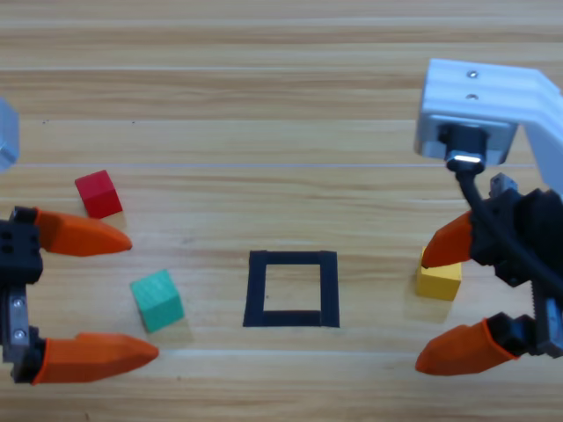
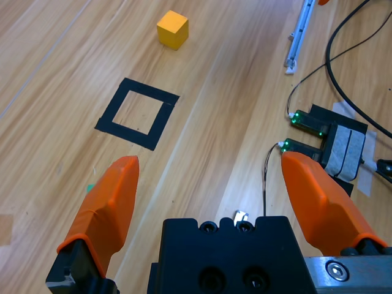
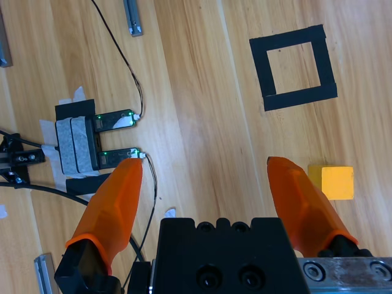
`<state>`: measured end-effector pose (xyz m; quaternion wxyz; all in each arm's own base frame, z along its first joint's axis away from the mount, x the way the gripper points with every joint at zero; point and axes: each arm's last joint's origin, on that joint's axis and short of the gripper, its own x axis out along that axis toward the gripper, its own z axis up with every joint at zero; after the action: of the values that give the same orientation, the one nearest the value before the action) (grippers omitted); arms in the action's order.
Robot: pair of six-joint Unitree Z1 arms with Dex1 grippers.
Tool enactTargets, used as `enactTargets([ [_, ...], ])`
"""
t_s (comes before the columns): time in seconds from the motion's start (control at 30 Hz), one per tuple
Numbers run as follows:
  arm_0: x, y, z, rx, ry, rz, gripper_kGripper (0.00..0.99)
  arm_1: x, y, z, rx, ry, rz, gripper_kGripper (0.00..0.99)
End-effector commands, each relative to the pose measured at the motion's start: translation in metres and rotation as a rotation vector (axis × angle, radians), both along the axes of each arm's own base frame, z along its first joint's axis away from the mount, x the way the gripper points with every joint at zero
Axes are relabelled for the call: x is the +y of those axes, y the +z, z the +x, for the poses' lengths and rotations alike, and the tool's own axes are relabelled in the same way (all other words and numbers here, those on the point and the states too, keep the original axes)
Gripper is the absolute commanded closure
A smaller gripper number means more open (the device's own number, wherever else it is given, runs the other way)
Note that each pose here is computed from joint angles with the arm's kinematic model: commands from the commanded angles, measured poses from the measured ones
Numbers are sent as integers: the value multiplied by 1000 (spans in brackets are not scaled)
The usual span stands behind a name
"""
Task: Stack the blocks in the rectangular block: red at the bottom, yellow in the middle, green on top
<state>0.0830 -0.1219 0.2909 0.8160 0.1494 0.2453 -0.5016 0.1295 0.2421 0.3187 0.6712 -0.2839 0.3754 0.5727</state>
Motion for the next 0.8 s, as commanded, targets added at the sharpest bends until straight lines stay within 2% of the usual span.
enactTargets([
  [0.03, 8, -3, -8, -31, -14, -17, 0, 14, -13, -1, 42, 38, -45, 88],
  [0.27, 4, -6, -6, -12, -32, -5, 0, 12, -12, -1, 39, 18, -53, 88],
  [0.43, -9, -4, 4, 32, 15, 9, 4, 12, -8, 4, 3, -108, -67, 88],
  [0.53, -35, 10, 31, 91, 204, 26, 47, 8, -3, 13, -62, -266, -83, 88],
  [0.63, -61, 24, 69, 173, 497, 6, 86, 3, 1, 25, -106, -460, -88, 88],
  [0.8, -59, 34, 136, 403, 899, -55, 85, -7, -4, 58, 43, -814, -41, 90],
])
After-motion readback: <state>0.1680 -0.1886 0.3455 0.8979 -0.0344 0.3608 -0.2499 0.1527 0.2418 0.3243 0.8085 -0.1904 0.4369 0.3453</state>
